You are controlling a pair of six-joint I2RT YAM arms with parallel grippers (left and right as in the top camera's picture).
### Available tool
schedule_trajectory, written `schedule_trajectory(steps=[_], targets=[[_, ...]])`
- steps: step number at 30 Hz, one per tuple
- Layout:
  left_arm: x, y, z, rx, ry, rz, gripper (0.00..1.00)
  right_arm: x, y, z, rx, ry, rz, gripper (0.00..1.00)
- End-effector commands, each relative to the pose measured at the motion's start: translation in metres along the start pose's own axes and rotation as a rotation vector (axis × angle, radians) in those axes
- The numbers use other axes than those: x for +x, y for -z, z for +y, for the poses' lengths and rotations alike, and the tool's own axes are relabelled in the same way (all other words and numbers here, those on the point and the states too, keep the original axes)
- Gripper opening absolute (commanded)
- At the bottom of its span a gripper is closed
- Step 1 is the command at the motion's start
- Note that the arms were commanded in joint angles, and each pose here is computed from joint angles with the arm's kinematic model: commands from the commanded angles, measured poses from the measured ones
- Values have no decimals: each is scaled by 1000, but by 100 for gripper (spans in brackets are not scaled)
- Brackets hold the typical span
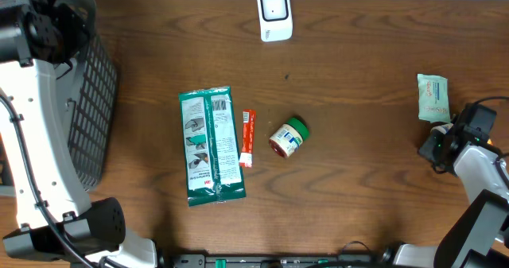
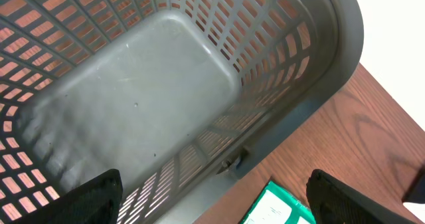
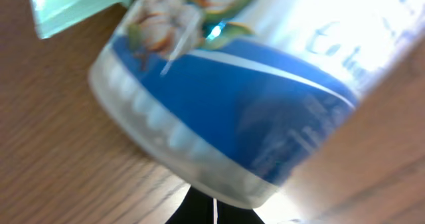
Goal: Scan the item barcode
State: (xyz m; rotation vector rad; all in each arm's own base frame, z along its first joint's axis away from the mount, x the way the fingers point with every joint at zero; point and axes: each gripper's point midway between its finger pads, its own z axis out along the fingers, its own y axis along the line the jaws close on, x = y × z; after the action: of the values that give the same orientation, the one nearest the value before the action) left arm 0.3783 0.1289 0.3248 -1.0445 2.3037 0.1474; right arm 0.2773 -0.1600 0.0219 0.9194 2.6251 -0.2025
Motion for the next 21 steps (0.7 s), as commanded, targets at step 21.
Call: schedule_trajectory(steps=[21], targets=[[-3, 4, 3, -8, 3, -15, 89, -33, 2, 6, -36, 169, -134, 1]])
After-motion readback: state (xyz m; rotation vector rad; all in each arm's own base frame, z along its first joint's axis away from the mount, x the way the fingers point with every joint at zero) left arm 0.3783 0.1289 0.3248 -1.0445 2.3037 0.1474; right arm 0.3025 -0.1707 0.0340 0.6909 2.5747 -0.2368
